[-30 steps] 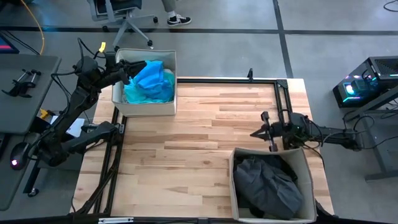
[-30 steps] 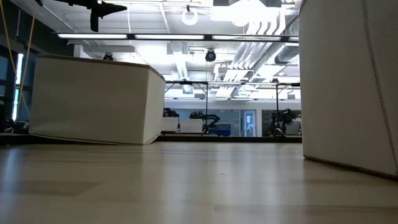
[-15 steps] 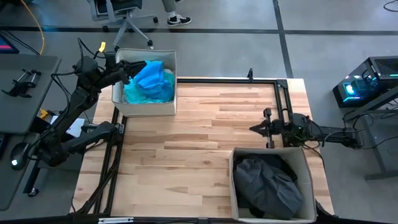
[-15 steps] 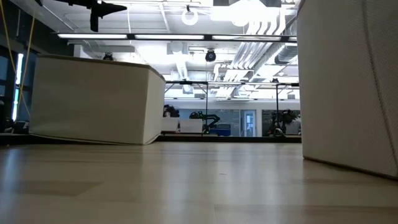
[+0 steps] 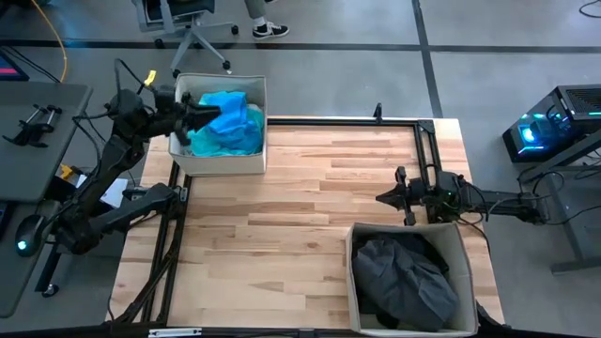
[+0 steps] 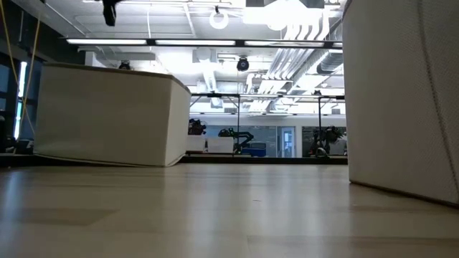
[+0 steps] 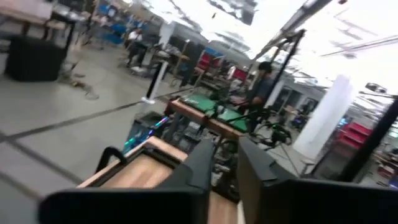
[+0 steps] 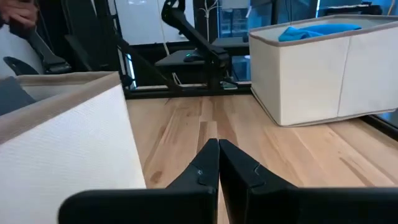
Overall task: Sort clothes
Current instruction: Return to Home Position
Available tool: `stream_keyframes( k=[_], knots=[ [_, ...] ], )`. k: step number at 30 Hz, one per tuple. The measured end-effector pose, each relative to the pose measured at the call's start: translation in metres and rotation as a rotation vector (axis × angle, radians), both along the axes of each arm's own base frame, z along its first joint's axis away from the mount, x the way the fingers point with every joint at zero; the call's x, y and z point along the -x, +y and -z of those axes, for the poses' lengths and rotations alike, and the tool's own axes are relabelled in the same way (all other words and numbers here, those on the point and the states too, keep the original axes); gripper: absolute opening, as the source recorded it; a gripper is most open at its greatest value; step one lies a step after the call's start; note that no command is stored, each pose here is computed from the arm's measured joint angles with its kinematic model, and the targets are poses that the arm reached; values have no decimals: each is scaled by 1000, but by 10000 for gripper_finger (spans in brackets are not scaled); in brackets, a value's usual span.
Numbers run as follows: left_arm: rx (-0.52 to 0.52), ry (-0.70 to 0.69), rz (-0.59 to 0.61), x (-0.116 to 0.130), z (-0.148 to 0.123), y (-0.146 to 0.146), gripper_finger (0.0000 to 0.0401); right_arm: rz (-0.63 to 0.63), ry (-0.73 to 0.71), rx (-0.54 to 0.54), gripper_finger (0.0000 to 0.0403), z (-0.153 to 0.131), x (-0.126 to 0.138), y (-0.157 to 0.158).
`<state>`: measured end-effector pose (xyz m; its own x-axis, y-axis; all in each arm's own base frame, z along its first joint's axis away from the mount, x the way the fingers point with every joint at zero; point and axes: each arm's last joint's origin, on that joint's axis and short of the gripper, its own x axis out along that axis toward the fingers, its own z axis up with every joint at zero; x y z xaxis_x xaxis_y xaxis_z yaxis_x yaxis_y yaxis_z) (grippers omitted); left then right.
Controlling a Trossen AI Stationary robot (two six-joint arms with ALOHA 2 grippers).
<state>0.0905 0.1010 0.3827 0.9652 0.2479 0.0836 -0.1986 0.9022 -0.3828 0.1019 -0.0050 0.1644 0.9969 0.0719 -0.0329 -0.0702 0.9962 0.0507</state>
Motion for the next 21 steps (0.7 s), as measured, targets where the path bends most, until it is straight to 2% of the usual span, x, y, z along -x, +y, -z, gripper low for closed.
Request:
stream_keyframes(
  k=[2,6,10,13,16,18,21],
  knots=[
    [-25,-18,18,5,-4,-12,8,1,0,-2,0,0,0,0],
    [-47,-47,-3,14,-7,-36,3,2,1,-1,0,0,0,0],
    [-87,-10,-63,21,1,-54,1,2,0,0,0,0,0,0],
    [-93,-18,-67,14,20,-54,0,2,1,0,0,0,0,0],
    [-52,-53,14,-7,50,-50,0,2,1,0,0,0,0,0],
    [-75,-58,74,-18,67,-52,0,3,1,0,0,0,0,0],
    [-154,28,138,-28,89,-58,0,3,2,0,0,0,0,0]
  ],
)
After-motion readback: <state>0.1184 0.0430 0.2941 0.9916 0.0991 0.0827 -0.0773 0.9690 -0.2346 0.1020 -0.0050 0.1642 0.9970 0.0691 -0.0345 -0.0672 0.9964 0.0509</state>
